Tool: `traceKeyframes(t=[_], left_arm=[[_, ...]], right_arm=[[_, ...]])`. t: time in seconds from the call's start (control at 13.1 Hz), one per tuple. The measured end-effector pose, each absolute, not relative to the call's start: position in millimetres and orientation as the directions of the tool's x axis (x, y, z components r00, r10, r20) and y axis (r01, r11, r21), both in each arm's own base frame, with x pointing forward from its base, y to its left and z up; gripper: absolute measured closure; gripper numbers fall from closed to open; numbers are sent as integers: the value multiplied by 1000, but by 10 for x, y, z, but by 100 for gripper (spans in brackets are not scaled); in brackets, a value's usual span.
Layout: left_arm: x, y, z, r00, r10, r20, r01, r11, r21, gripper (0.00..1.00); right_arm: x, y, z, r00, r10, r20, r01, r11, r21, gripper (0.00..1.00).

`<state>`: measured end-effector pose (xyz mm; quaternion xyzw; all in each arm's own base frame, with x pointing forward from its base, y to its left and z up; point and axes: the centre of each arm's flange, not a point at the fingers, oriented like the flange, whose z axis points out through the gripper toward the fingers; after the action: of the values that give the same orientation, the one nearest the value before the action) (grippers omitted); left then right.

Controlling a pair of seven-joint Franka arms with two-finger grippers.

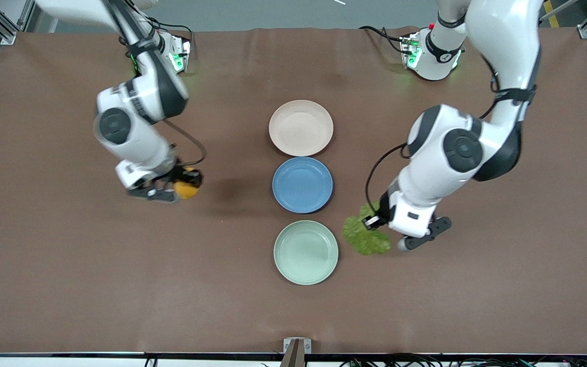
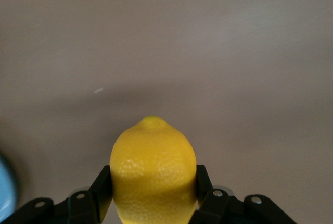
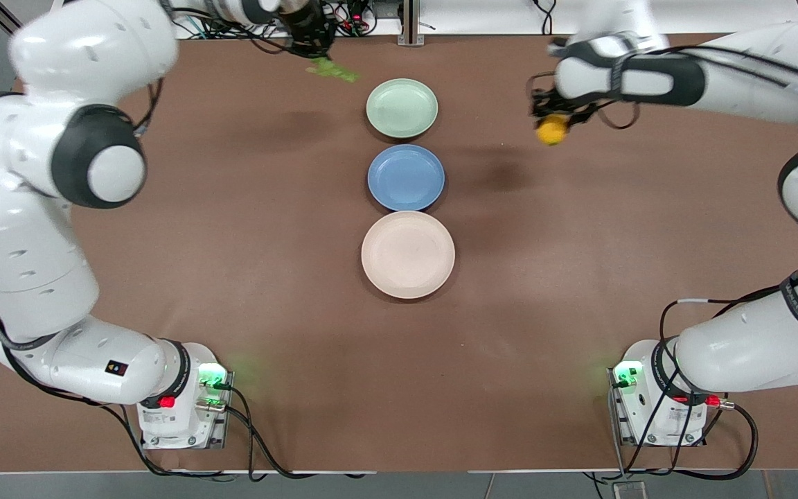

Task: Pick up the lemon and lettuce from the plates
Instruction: 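Lift the lemon with the right gripper while the left gripper carries the lettuce, then release the lemon with the right gripper while the left gripper releases the lettuce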

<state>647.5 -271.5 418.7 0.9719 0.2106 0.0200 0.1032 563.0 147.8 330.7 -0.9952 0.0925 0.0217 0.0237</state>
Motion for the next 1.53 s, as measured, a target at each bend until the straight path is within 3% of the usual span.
traceKeyframes(t=[0.23,0.61,0.92,1.3,1.38,1.53], left_arm=[[6151,-2064,3884,954,299,-34,300,-942,147,97],[5553,-1447,2833,979,205,13,202,-971,127,97],[5176,-1024,2300,988,149,50,142,-983,118,97],[5143,-715,2169,996,73,42,69,-992,108,98],[5149,-715,2175,997,69,45,63,-992,108,92],[5189,-735,2233,996,64,58,57,-992,110,68]], right_arm=[[5738,816,3189,982,-176,-64,-179,-983,-46,33],[5762,98,2836,983,-143,-113,-150,-987,-59,33],[5787,32,2443,985,-131,-116,-140,-987,-81,33],[5759,167,2068,983,-112,-144,-127,-987,-99,33],[5752,182,2039,983,-110,-149,-125,-987,-100,33],[5741,204,1998,982,-106,-156,-123,-987,-101,33]])
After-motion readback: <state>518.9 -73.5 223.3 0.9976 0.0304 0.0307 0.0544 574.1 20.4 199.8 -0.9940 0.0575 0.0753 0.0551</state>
